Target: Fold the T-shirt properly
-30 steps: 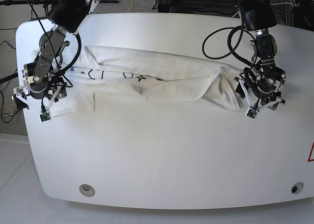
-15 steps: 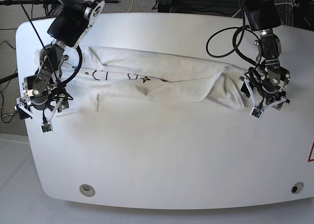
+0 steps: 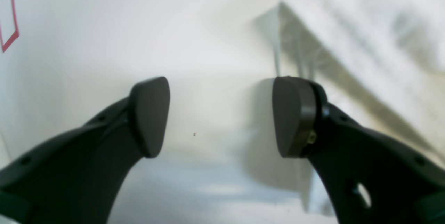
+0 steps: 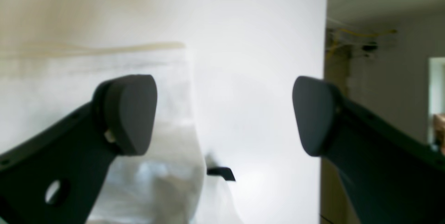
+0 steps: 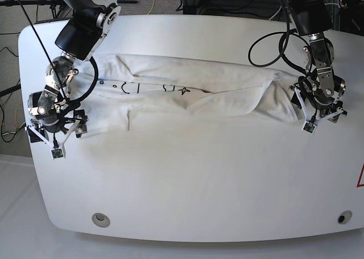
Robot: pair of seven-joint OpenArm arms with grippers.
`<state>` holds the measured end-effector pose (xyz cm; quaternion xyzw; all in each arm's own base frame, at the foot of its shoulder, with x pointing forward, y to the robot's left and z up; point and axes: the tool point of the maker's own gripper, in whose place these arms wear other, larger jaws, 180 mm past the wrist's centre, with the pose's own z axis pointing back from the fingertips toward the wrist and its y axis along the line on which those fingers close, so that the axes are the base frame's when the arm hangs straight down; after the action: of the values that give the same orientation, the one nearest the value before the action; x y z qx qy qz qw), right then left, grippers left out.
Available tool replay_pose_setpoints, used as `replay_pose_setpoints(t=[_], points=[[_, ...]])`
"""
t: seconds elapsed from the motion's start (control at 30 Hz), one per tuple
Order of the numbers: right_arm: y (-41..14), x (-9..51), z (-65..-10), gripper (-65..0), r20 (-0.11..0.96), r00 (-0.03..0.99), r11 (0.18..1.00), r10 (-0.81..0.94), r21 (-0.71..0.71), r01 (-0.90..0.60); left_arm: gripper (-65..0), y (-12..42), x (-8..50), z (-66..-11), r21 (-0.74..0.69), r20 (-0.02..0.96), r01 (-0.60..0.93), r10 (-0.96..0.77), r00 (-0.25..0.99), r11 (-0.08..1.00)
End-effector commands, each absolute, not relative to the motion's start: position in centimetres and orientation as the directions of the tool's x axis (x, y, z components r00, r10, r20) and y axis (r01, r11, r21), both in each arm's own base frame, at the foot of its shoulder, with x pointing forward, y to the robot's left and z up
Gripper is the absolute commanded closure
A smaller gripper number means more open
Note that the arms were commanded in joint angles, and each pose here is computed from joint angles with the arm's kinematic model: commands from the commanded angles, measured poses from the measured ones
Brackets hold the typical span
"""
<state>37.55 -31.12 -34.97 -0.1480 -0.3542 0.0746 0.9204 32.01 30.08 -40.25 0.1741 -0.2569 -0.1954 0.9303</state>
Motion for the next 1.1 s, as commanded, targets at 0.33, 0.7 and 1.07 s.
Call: replay_pose_setpoints(t=[0.33,0.7,1.07], points=[[-30.6,40.0,-34.7,-59.1,0.726,0.677,0.99,0.122,-0.137,-0.03,-43.3,30.5,32.3,-39.6,0.444,0.406,0.268,-0.459,0.79,0.855],[-32.3,41.2,-35.1,-59.1,0.765,0.643,1.0,0.025,-0.024,-0.011,-43.3,30.5,32.3,-39.6,0.444,0.406,0.27,-0.46,0.789,0.854],[-32.2,41.3,-37.7,-59.1,0.754,0.656,0.999,-0.037,0.049,-0.001,-43.3,30.5,32.3,-39.6,0.444,0.406,0.27,-0.46,0.789,0.854]])
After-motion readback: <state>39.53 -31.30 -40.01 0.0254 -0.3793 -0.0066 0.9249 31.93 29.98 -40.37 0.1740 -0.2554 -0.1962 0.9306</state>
